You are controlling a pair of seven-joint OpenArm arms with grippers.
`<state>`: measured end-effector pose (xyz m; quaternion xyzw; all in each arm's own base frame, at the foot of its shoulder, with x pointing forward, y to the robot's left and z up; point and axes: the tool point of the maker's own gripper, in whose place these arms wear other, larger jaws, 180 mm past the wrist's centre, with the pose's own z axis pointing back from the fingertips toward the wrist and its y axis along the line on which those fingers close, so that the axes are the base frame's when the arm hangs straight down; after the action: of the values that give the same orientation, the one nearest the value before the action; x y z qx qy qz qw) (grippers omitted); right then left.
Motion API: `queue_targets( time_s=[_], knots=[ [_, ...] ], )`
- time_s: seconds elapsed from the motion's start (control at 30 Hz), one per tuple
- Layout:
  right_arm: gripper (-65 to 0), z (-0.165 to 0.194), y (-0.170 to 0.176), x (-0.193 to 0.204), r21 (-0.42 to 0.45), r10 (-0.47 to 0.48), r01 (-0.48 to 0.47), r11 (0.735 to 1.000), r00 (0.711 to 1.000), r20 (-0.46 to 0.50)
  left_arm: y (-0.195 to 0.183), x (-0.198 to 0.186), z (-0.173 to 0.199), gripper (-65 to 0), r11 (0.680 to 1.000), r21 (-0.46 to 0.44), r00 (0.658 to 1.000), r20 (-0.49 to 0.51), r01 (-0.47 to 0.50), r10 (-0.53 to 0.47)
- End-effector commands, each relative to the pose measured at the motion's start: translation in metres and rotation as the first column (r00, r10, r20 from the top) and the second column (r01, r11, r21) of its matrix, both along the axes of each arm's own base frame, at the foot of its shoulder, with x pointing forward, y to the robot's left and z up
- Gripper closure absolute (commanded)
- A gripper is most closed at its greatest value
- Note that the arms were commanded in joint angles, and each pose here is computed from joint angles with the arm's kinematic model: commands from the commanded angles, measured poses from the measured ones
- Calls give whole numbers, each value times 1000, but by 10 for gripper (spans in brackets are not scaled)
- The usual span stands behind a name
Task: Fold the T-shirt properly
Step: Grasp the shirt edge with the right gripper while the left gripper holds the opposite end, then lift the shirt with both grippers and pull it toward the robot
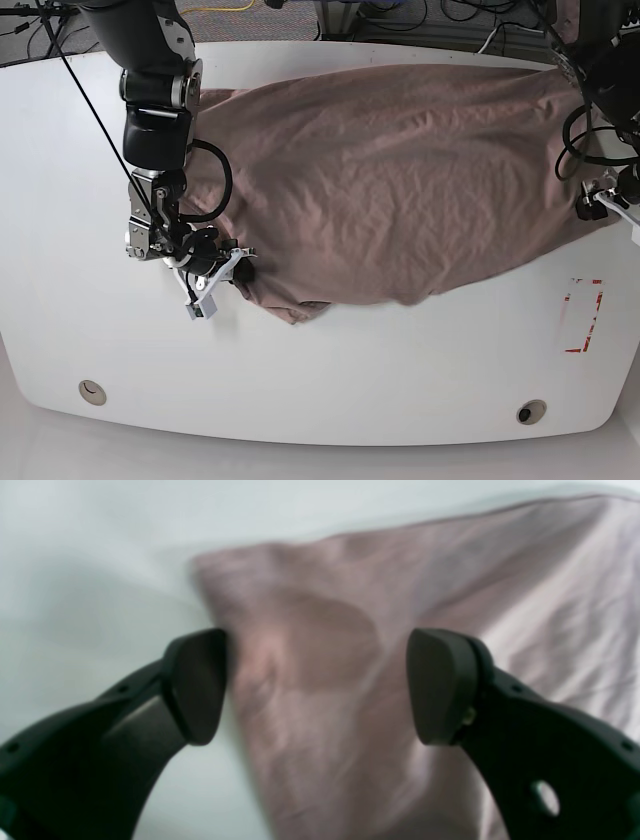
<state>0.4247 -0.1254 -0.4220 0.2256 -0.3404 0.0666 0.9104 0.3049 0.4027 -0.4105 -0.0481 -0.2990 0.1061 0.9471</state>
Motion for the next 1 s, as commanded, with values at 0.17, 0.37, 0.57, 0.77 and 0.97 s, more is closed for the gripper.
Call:
queue_targets(
  time_s=[0.17, 0.37, 0.57, 0.77, 0.97],
  knots=[
    [-68, 16, -7, 13, -11, -3, 3, 1000, 999, 41, -19, 4, -7, -314, 998, -6, 997, -42, 70, -70],
    [-68, 16, -7, 13, -11, -3, 3, 1000, 999, 41, -30, 4, -14, -122, 995, -14, 994, -57, 96, -97],
    [-67, 16, -7, 14, -11, -4, 5, 1000, 999, 42, -47, 6, -22, 0, 992, -34, 990, -66, 121, -123],
    [-67, 24, -8, 17, -18, -3, 4, 1000, 998, 66, -46, 8, -19, 0, 992, -26, 990, -58, 124, -126],
    [-67, 44, -11, 16, -59, 15, -8, 998, 992, 125, -44, 18, 3, 0, 988, 47, 989, -10, 149, -149]
  ],
)
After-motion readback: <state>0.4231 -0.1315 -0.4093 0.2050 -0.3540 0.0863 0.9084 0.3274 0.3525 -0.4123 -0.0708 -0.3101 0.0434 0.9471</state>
